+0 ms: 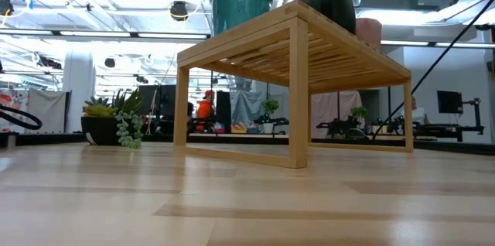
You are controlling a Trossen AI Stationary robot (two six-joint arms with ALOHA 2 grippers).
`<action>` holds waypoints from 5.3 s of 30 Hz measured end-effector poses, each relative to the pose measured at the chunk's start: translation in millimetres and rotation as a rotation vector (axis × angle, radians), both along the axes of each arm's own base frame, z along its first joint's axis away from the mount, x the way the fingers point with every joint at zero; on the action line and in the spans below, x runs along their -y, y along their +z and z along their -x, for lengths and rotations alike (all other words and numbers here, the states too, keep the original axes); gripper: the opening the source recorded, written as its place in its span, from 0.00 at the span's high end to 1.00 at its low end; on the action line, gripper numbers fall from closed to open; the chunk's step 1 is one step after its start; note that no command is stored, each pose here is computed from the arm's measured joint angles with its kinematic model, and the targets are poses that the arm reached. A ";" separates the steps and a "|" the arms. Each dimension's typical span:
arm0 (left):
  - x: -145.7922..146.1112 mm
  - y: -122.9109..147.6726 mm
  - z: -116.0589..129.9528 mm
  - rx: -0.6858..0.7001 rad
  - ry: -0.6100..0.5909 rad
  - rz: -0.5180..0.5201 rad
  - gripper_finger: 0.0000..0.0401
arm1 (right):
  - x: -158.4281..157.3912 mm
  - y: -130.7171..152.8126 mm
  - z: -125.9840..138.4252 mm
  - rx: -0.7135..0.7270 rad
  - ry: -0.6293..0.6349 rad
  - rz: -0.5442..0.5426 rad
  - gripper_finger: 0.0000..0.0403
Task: Place coffee mugs
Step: Put the orange black mug on the shelf
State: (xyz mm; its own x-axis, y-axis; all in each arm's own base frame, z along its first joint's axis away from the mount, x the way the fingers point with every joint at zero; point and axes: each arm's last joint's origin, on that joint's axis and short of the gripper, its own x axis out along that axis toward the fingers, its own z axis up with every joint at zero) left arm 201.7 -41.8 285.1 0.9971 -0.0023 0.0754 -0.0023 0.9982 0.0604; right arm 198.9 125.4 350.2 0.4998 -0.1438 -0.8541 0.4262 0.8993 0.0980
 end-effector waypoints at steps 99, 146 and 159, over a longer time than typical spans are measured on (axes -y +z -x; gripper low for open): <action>0.0 0.4 -0.1 0.003 -0.002 -0.003 0.61 | 51.3 41.5 -93.9 -0.098 -0.061 -0.019 0.89; 0.1 0.0 -0.1 -0.001 -0.002 -0.004 0.61 | 81.9 20.4 -132.0 -0.103 -0.066 0.033 0.74; 0.1 0.0 -0.1 -0.001 -0.002 -0.004 0.61 | 81.6 21.5 -134.6 -0.074 -0.064 0.029 0.73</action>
